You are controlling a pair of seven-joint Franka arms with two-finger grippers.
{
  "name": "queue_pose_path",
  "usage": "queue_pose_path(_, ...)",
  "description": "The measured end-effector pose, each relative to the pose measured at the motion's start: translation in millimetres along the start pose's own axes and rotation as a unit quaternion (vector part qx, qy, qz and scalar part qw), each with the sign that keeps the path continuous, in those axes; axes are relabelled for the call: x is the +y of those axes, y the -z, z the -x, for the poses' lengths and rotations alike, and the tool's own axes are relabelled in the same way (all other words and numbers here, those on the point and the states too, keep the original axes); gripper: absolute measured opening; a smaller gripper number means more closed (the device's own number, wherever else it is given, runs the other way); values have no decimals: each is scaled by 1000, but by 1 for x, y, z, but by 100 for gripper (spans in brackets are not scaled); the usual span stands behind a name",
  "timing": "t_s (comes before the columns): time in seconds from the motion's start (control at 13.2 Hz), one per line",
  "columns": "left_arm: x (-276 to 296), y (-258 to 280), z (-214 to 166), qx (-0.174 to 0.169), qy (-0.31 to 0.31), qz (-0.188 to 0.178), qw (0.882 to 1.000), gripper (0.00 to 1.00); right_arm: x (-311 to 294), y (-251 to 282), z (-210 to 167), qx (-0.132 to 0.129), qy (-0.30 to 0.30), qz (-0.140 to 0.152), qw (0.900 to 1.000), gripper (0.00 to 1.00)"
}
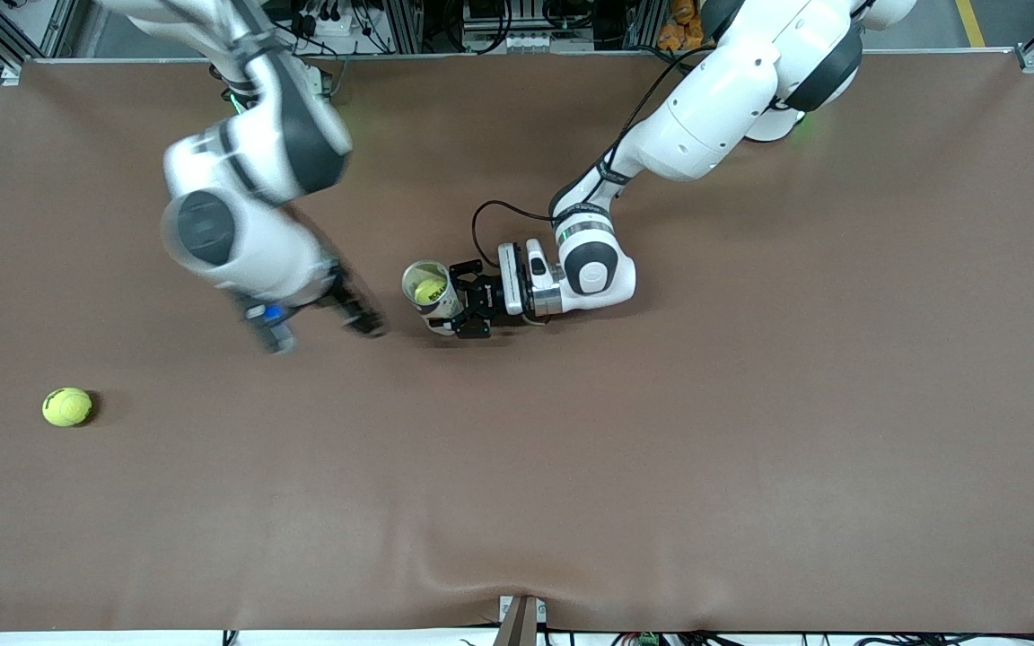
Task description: Insert tennis ball vertically with right arm
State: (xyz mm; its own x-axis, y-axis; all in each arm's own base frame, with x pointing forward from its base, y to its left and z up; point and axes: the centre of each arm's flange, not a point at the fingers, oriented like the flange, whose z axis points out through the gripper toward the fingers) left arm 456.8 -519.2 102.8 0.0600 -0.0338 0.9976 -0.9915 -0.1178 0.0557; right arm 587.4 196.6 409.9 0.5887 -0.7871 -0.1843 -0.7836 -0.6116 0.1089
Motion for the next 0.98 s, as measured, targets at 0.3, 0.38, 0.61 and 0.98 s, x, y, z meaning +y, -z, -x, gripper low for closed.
queue_pose_path(0.3,0,0,0,0,0,0,1000,69,92,5,-185,-7,51,-8,999,100)
queue_pose_path(0.38,0,0,0,1,0,0,1000,69,107,0,-217,4,67,5,998,100)
queue_pose_path(0.61,0,0,0,1,0,1,1000,71,137,-35,-301,29,140,54,988,100)
queue_pose_path(0.98,0,0,1,1,0,1,1000,74,210,-88,-419,63,298,46,951,100)
